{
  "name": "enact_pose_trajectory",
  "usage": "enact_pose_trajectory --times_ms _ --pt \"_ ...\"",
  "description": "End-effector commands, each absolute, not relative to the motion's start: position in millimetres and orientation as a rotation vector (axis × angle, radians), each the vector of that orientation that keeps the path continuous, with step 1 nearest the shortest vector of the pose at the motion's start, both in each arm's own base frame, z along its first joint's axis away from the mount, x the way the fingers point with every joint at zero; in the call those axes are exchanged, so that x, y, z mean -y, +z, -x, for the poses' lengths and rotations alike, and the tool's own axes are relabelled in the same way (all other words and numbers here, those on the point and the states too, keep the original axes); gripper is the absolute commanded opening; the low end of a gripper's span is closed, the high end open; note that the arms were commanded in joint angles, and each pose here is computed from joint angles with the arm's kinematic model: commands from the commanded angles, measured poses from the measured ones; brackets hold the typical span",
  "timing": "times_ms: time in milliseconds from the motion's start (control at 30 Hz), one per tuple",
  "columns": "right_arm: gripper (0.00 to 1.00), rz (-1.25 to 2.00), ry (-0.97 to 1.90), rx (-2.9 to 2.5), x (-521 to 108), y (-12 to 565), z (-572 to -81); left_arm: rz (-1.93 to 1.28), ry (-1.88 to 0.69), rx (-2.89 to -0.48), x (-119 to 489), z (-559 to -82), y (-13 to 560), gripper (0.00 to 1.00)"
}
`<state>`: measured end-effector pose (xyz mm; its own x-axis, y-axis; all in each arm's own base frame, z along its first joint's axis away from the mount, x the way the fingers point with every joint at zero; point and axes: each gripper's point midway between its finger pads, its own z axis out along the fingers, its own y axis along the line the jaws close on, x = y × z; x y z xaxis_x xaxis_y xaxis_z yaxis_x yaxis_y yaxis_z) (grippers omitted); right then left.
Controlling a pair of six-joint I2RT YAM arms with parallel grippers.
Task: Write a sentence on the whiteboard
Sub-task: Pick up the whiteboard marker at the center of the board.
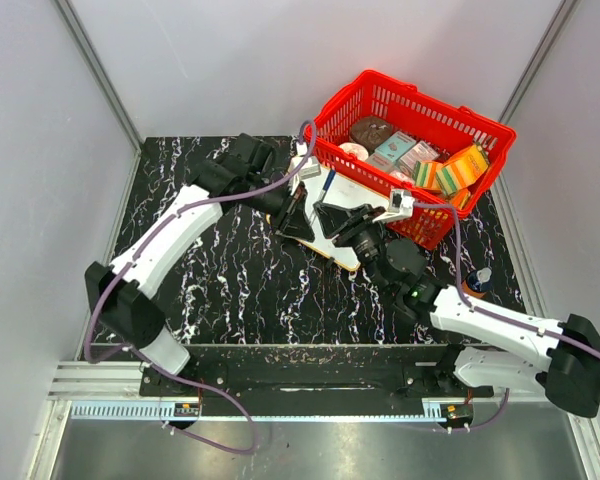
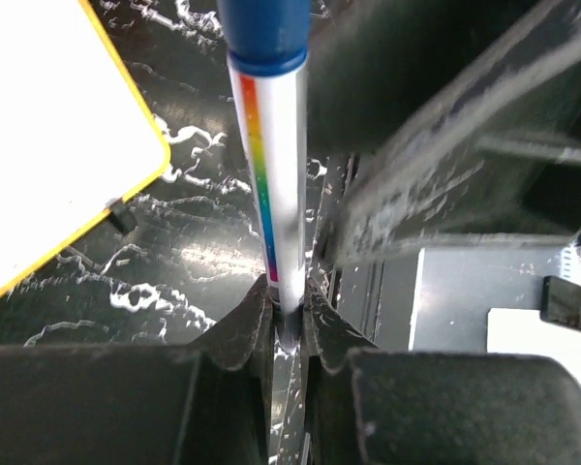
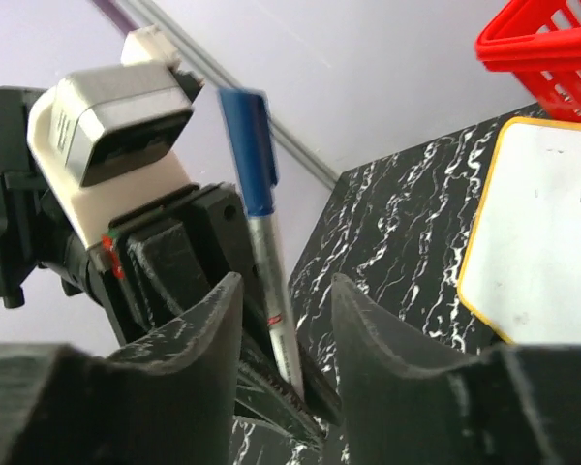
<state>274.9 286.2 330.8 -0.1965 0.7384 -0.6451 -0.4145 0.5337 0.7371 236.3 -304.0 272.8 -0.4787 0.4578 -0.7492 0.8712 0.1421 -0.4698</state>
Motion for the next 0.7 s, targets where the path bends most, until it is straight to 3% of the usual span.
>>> enact_pose_trajectory --times_ms 0,33,133,500,667 --pt "0.55 -0.181 1.143 -1.395 -286 366 -265 -1.224 -1.093 -1.877 280 -243 298 0.00" --pt "0.74 -0.146 1.153 -1.424 -289 361 -263 -1.189 -1.094 -1.884 273 -241 299 0.00" --pt "1.00 -0.098 1.218 -1.435 -286 361 -260 -1.096 -1.092 -1.869 248 -248 308 0.00" --pt "1.00 0.534 1.510 -1.382 -338 392 -205 -1.138 -1.110 -1.705 216 -204 340 0.00" --pt "0.95 0.580 1.620 -1.328 -349 398 -198 -1.162 -1.200 -1.655 218 -188 345 0.00"
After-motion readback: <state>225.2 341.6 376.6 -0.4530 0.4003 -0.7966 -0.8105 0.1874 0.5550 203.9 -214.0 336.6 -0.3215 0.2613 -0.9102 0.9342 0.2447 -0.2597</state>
